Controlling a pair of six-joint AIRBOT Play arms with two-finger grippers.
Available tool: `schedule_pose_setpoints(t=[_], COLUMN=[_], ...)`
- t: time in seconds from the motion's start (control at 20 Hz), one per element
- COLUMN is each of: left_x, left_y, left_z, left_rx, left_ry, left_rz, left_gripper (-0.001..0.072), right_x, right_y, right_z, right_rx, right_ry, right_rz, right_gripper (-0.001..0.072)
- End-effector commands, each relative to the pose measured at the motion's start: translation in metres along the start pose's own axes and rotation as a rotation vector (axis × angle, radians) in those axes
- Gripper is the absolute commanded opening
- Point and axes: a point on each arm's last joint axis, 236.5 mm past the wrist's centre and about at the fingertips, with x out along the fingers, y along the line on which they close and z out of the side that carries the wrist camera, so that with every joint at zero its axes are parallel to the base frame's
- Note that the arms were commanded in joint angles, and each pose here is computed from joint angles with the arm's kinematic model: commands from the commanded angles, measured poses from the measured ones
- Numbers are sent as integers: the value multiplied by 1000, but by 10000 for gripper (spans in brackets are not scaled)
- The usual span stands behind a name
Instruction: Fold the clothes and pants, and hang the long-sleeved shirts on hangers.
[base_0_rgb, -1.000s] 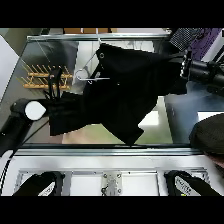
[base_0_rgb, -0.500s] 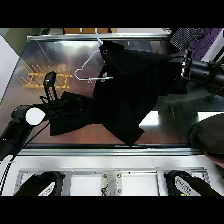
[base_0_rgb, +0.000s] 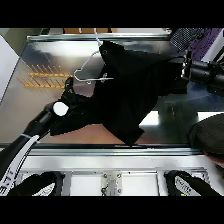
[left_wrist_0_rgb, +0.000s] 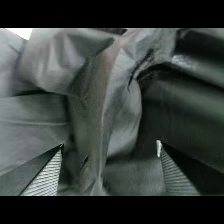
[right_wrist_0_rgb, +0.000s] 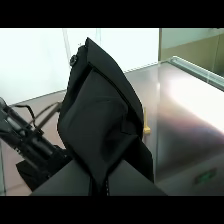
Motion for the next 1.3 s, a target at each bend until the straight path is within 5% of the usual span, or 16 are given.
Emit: schedule_pose_setpoints(t=[0.0, 0.05, 0.1, 0.25, 1.25], left_x=[28, 31, 32, 31, -52], left_y=[3, 3, 3, 4, 62], left_z=[-2, -3, -1, 8, 129], left_rx=[-80, -99, -108, -104, -3], left_ry=[-12, -11, -17, -50, -119], left_rz=[-12, -15, -17, -20, 94], left_gripper=[622, 595, 480, 16, 15], right_x=[0, 0, 0, 0, -8], right_y=[1, 1, 1, 1, 18], right_z=[0, 0, 0, 0, -18], right_rx=[0, 0, 0, 0, -57], right_ry=[0, 0, 0, -1, 143], right_rz=[1, 2, 2, 2, -13], right_gripper=[11, 11, 11, 11, 11])
